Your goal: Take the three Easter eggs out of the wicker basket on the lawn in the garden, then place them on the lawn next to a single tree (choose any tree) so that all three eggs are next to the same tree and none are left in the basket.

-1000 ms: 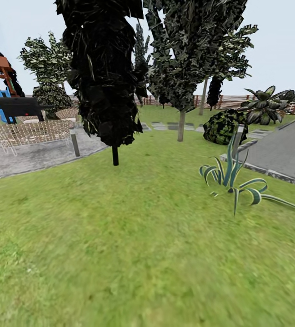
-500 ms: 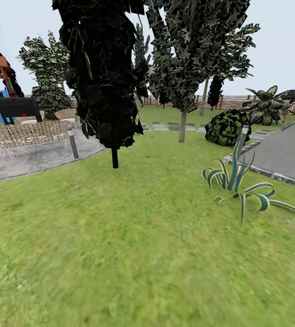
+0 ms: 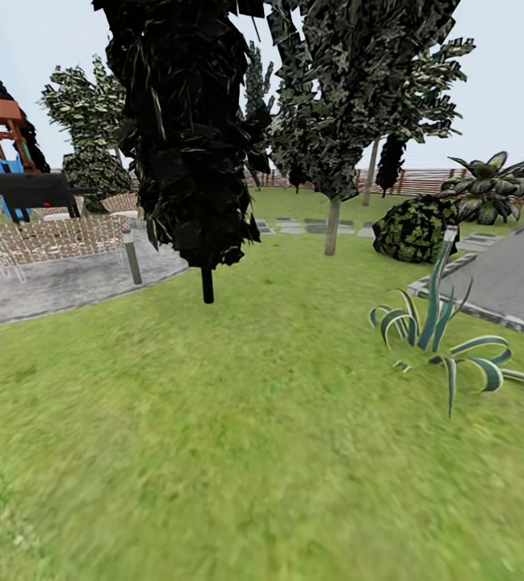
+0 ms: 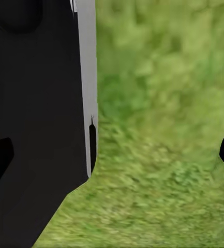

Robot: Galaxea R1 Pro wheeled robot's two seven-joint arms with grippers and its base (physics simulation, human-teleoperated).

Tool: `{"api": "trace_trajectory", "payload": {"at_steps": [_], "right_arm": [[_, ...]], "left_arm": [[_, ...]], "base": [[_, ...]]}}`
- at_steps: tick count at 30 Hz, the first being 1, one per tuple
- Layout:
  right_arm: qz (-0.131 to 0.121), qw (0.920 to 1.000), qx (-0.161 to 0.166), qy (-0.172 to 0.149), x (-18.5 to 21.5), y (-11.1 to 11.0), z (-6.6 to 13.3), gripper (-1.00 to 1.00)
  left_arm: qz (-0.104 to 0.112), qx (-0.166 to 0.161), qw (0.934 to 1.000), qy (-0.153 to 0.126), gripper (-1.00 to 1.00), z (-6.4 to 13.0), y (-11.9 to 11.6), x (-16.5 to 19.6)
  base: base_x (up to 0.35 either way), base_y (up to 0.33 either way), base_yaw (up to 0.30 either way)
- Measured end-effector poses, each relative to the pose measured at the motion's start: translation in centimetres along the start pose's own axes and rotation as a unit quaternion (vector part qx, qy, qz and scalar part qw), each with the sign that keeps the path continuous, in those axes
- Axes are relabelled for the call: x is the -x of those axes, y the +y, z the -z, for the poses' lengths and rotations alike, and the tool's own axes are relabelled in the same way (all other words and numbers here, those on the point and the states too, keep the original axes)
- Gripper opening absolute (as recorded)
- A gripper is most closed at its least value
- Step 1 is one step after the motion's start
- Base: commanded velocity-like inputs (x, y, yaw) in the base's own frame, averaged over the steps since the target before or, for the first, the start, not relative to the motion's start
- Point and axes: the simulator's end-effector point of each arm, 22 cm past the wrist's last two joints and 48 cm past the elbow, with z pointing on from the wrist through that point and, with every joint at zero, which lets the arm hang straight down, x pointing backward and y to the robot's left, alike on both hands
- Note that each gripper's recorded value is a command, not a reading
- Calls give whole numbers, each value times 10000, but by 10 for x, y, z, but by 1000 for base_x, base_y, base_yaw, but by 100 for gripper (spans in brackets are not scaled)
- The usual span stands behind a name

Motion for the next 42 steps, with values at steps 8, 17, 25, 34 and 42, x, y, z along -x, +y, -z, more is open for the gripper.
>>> {"api": "trace_trajectory", "payload": {"at_steps": [8, 17, 25, 34, 42], "right_arm": [[0, 10000, -2, 0, 0, 0, 0, 100], [0, 10000, -7, 1, 0, 0, 0, 100], [0, 10000, -7, 4, 0, 0, 0, 100], [1, 10000, 0, 4, 0, 1, 0, 100], [1, 10000, 1, 3, 0, 1, 0, 100]], "left_arm": [[0, 0, 10000, 2, 100, 0, 0, 0], [0, 0, 10000, -1, 100, 0, 0, 0], [0, 0, 10000, -2, 100, 0, 0, 0], [-1, 0, 10000, -2, 100, 0, 0, 0], [-1, 0, 10000, -2, 100, 0, 0, 0]], "base": [[338, 0, 248], [302, 0, 254], [59, 0, 255], [1, 0, 255], [0, 0, 255]]}}
